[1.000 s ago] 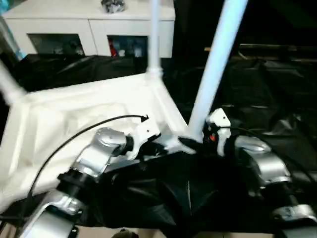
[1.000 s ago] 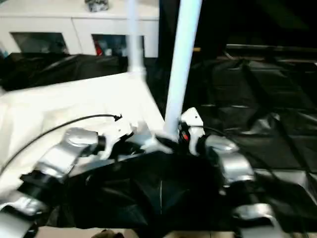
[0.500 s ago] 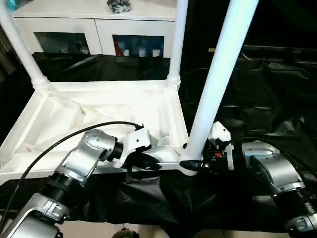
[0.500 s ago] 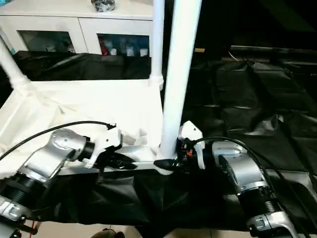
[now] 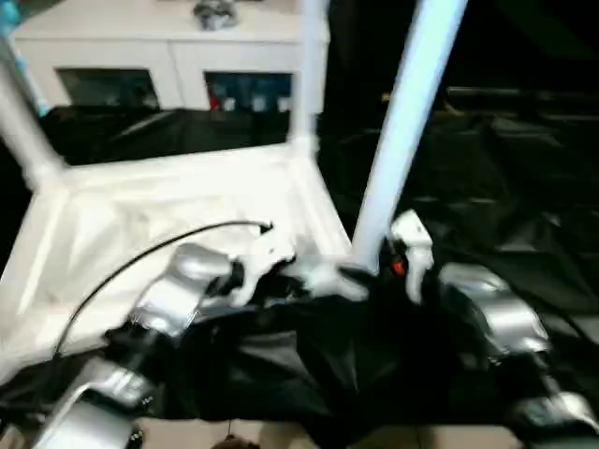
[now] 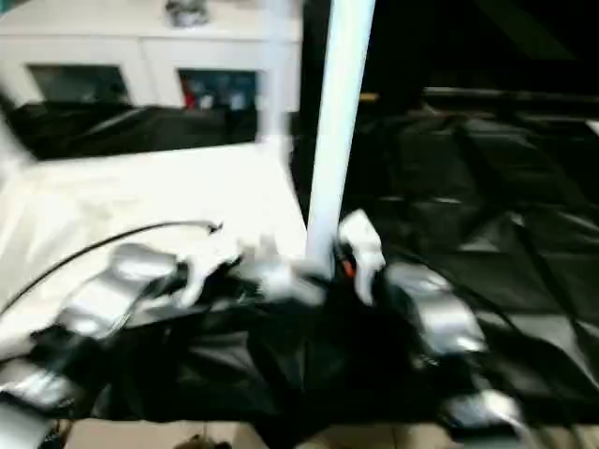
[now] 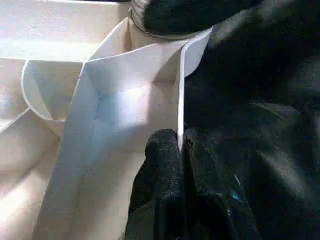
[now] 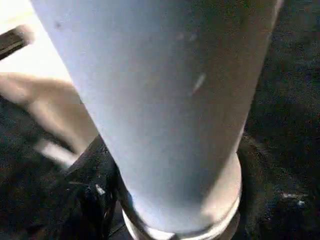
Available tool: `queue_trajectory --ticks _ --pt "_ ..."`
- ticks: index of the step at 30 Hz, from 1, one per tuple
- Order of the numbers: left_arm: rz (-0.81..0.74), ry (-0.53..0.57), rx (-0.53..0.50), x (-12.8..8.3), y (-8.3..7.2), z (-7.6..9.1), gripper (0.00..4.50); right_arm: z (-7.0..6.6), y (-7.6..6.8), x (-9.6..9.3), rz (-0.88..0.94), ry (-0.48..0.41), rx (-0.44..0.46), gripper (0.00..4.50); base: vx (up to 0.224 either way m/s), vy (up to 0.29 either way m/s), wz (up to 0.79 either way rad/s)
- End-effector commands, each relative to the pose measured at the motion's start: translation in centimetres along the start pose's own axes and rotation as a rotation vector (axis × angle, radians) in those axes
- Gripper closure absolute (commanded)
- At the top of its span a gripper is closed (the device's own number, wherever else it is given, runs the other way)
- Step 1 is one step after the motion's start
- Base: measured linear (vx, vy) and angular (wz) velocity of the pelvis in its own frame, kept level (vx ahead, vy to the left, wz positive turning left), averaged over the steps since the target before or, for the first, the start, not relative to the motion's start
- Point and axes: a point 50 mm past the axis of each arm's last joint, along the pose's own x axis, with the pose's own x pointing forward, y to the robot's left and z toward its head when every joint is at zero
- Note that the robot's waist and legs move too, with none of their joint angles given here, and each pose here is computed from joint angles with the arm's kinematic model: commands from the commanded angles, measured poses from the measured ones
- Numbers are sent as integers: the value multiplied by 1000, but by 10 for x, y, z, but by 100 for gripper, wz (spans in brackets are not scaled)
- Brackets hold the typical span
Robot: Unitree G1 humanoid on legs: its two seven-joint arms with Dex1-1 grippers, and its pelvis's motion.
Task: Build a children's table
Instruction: Rotate leg to tighten
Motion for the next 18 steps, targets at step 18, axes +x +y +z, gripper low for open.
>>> queue_trajectory --ticks 18 --pt "-63 -79 66 2 -11 21 450 -7 29 11 223 21 -87 100 0 0 0"
